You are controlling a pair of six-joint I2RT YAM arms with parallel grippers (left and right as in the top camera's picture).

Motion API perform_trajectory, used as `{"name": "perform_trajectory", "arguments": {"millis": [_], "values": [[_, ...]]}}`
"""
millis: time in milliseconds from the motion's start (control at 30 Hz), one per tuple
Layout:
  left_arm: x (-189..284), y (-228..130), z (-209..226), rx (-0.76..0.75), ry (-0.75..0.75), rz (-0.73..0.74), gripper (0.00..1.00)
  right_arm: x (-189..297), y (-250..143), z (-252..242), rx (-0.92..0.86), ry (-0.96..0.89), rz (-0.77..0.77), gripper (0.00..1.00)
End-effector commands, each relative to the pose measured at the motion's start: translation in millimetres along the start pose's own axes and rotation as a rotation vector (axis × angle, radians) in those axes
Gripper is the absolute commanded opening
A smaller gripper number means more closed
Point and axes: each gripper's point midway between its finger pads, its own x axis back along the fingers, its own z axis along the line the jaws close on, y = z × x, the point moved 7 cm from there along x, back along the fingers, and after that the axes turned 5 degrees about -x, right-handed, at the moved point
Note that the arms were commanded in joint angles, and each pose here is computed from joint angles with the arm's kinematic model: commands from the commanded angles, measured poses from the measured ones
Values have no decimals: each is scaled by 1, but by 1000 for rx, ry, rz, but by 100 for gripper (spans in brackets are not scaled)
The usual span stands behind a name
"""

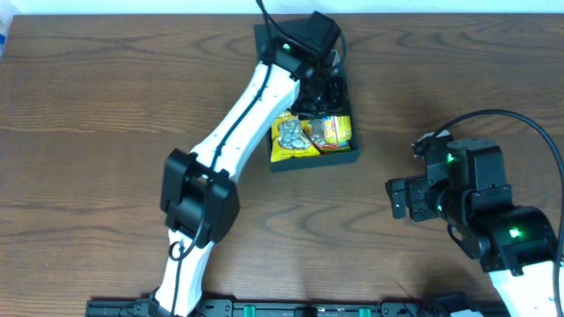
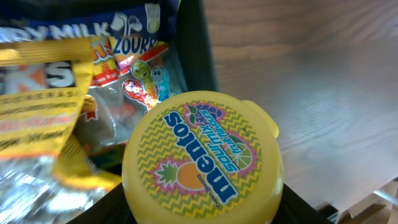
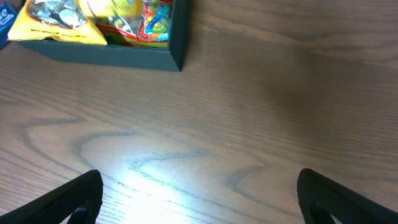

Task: Pack container
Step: 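Lift the yellow Mentos container with the left gripper over the box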

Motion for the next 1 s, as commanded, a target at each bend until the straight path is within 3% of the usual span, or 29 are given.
{"name": "perform_trajectory", "arguments": {"millis": [0, 967], "values": [[-4, 2, -11, -23, -19, -10, 5, 2, 0, -1, -18, 4, -8, 99], [-30, -2, -2, 7, 102, 8, 6, 2, 0, -1, -18, 4, -8, 99]]}}
